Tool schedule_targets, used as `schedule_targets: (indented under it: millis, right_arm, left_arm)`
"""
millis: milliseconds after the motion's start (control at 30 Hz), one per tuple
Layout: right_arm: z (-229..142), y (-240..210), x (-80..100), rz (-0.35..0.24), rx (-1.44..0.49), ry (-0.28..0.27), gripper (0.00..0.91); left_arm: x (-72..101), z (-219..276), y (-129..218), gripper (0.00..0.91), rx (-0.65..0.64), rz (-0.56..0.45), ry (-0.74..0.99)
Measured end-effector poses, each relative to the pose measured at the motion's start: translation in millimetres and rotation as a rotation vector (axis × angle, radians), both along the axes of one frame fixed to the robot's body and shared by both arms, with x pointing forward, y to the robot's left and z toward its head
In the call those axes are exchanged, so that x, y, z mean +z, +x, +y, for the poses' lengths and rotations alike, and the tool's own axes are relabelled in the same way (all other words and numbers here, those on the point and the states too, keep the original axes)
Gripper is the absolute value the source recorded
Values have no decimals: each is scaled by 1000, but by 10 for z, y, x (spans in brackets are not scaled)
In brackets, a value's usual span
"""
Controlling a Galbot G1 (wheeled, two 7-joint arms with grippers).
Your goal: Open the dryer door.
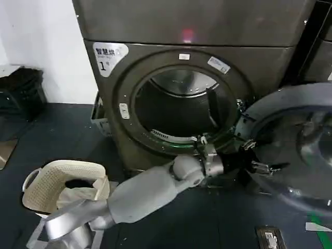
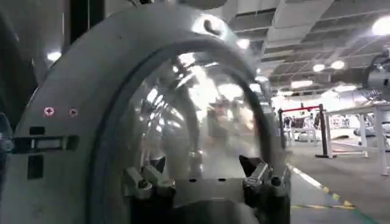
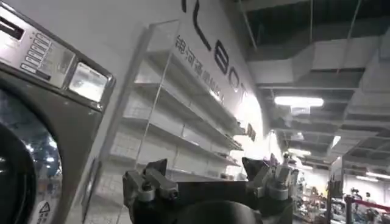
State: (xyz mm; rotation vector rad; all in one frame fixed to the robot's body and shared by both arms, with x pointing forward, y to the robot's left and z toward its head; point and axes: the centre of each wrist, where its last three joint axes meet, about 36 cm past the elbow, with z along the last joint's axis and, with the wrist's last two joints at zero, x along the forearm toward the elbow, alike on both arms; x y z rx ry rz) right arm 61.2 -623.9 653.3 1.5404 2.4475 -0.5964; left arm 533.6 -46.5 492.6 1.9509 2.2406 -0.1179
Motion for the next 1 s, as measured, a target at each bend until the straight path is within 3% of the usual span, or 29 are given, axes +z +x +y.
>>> schedule_targets:
  millis: [667, 1000]
  right_arm:
    - [-43, -117, 111, -5, -18, -25, 907]
    - [-42, -61, 126, -12, -9, -37, 907]
  left_arm:
    - [39, 287, 38, 907, 37, -13, -38]
    - [19, 1036, -43, 907, 143, -87, -91]
